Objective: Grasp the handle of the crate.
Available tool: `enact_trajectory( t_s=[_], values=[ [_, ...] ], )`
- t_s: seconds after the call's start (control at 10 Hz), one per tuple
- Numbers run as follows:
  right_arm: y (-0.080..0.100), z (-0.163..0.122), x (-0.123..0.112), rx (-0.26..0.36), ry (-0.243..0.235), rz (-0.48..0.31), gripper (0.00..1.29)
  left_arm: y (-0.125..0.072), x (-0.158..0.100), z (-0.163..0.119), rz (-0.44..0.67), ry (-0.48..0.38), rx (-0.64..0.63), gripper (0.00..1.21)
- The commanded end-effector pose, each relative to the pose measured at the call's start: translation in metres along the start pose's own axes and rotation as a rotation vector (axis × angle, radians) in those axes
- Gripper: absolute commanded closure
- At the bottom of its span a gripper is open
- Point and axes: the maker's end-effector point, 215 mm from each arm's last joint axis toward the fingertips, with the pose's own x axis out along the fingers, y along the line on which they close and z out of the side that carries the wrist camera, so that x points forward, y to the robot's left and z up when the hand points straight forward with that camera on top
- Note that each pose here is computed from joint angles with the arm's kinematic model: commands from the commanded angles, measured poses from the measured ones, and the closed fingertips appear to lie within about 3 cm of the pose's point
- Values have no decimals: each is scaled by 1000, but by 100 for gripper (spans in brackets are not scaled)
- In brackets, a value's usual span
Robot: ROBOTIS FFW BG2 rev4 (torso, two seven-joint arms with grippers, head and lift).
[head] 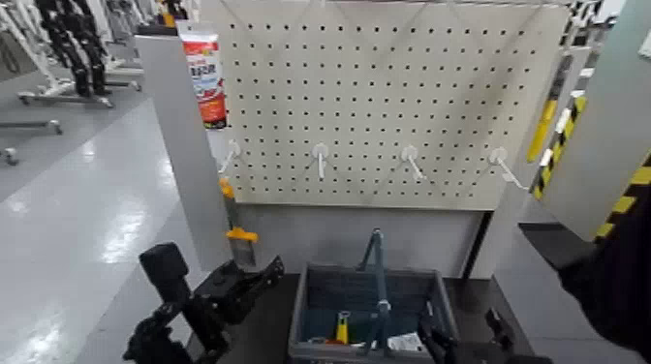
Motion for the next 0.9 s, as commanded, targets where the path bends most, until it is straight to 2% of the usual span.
enact_trajectory(
  t_s=[0.1, 0.5, 0.9],
  values=[
    [0, 0, 0, 1, 1, -1, 13, -21, 19, -16, -89, 97, -155, 11],
    [3, -1, 1, 5, 2, 4, 13, -81, 48, -37, -330, 279, -326, 11],
    [6, -1, 2, 10, 2, 9, 13, -122, 60, -48, -432, 383, -500, 11]
  ],
)
